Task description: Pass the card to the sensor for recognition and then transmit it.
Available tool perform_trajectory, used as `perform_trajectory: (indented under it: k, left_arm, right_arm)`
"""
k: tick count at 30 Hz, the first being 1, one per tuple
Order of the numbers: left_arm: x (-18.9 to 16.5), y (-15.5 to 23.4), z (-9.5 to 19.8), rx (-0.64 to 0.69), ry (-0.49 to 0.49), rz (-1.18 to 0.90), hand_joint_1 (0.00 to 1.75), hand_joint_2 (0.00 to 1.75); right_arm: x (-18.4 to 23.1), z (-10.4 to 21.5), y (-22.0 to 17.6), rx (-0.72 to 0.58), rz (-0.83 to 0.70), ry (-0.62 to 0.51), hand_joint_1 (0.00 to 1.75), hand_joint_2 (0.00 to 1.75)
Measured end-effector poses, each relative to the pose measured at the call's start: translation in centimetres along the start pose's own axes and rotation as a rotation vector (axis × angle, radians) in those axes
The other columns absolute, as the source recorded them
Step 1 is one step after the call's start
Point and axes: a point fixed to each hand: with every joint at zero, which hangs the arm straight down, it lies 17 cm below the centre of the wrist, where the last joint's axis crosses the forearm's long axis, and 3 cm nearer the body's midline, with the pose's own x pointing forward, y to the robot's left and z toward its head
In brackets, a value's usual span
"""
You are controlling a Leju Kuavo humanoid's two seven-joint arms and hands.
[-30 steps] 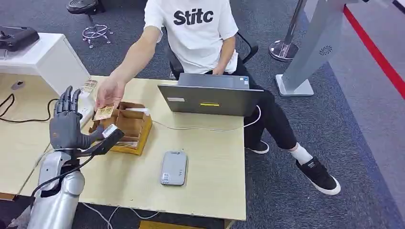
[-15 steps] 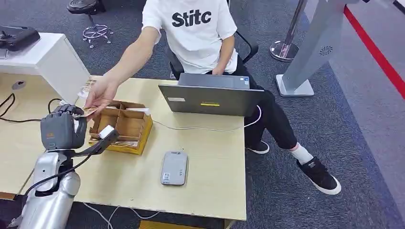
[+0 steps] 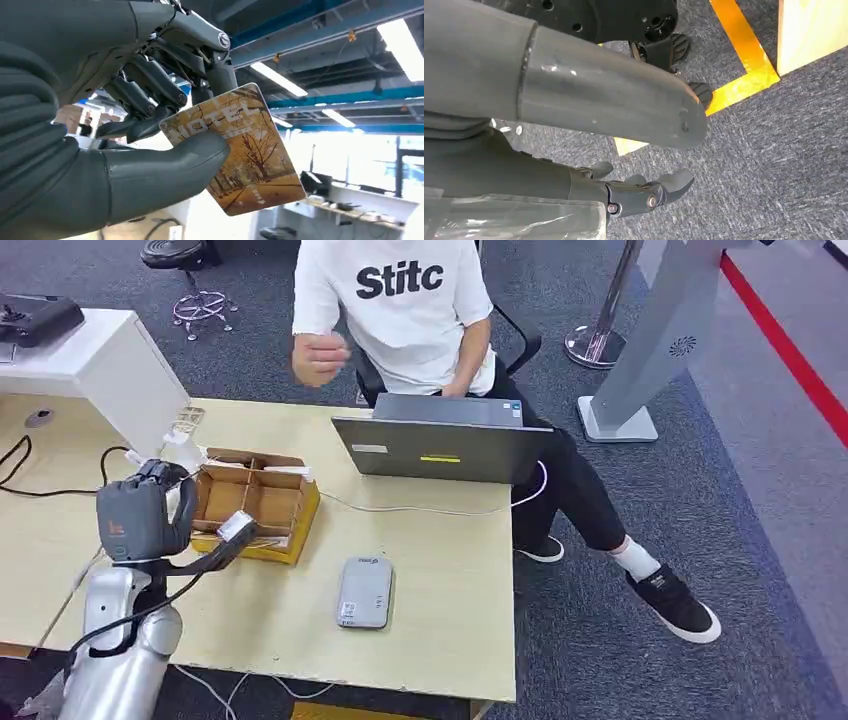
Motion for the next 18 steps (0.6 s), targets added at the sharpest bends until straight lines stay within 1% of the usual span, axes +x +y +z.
perform_trajectory:
  k: [2, 5, 7, 9, 11, 14, 16, 18]
  left_arm:
    - [2.3, -0.5, 0.1, -0.015, -0.035, 0.033, 1.75, 1.75]
    - [6.6, -2.5, 0.7, -0.099, -0.112, 0.073, 1.75, 1.75]
    - [9.3, -3.2, 1.2, -0.13, -0.154, 0.097, 1.75, 1.75]
    - [10.9, -3.5, 1.4, -0.14, -0.177, 0.116, 1.75, 1.75]
    - [11.8, -3.7, 1.5, -0.152, -0.191, 0.129, 1.75, 1.75]
    - [14.3, -5.4, 2.5, -0.254, -0.261, 0.163, 1.75, 1.75]
    - [16.8, -7.2, 4.1, -0.347, -0.317, 0.182, 1.75, 1.75]
    - [18.4, -9.0, 6.0, -0.433, -0.347, 0.186, 1.75, 1.75]
  right_arm:
    - [-0.1, 0.0, 0.1, -0.001, 0.006, 0.002, 0.0, 0.0]
    - [-0.2, 0.0, 0.3, 0.005, 0.014, 0.003, 0.0, 0.0]
    - [-0.2, 0.0, 0.3, 0.007, 0.015, 0.003, 0.0, 0.0]
    - [-0.2, 0.0, 0.3, 0.007, 0.016, 0.003, 0.0, 0.0]
    - [-0.2, 0.1, 0.3, 0.007, 0.016, 0.004, 0.0, 0.0]
    - [-0.2, 0.1, 0.4, 0.012, 0.026, 0.002, 0.0, 0.0]
    - [-0.1, 0.1, 0.6, 0.018, 0.031, 0.001, 0.0, 0.0]
    - [0.0, 0.1, 0.7, 0.022, 0.037, 0.0, 0.0, 0.0]
